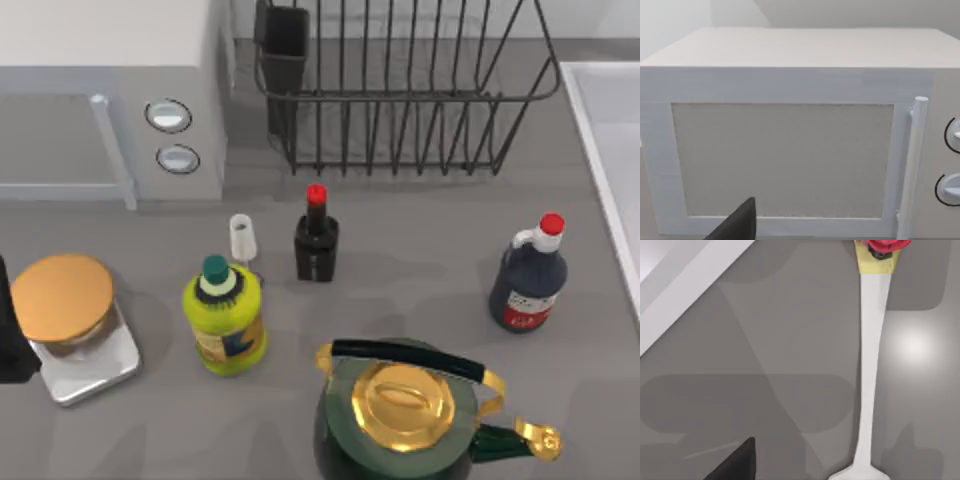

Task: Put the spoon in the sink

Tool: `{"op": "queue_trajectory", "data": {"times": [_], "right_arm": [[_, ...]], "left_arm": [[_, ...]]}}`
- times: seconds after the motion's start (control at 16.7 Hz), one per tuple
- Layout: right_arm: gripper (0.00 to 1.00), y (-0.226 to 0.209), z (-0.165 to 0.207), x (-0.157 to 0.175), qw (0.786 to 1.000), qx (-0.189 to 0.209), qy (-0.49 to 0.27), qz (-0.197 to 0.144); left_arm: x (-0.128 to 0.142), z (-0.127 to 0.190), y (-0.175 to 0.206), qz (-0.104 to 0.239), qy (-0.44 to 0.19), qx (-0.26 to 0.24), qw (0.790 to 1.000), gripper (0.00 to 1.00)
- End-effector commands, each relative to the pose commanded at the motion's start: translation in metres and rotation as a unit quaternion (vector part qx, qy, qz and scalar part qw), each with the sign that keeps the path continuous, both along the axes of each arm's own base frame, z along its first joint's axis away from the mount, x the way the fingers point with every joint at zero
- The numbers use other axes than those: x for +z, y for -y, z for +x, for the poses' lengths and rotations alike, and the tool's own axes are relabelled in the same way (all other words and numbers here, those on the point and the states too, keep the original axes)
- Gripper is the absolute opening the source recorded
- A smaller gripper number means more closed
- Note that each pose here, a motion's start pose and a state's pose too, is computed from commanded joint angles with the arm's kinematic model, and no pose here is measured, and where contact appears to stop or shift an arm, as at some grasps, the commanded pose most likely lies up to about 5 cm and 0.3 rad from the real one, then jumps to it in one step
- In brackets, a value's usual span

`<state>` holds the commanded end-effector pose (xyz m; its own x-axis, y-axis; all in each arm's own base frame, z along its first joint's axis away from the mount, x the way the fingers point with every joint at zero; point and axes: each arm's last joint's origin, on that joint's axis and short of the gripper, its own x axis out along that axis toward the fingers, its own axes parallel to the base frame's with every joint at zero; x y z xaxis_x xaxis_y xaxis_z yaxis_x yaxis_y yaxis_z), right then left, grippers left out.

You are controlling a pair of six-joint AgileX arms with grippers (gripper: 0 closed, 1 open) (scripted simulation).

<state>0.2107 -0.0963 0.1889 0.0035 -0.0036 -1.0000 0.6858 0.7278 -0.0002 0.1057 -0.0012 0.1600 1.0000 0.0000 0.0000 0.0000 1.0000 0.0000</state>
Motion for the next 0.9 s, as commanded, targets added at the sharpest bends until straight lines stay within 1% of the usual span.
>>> {"op": "queue_trajectory", "data": {"times": [0.18, 0.42, 0.54, 0.66, 0.9], "right_arm": [[1.00, 0.002, 0.003, -0.023, 1.000, -0.001, -0.001, 0.000], [1.00, 0.003, 0.005, -0.069, 1.000, -0.001, 0.004, -0.002], [1.00, 0.002, 0.002, -0.086, 1.000, -0.002, 0.003, -0.001], [1.00, 0.001, 0.000, -0.095, 1.000, -0.002, 0.000, 0.000], [1.00, 0.001, 0.000, -0.096, 1.000, -0.002, 0.000, 0.000]], "left_arm": [[0.000, 0.000, 0.000, 0.000, 0.000, 0.000, 1.000, 1.00], [0.000, 0.000, 0.000, 0.000, 0.000, 0.000, 1.000, 1.00], [0.000, 0.000, 0.000, 0.000, 0.000, 0.000, 1.000, 1.00], [0.000, 0.000, 0.000, 0.000, 0.000, 0.000, 1.000, 1.00], [0.000, 0.000, 0.000, 0.000, 0.000, 0.000, 1.000, 1.00]]}}
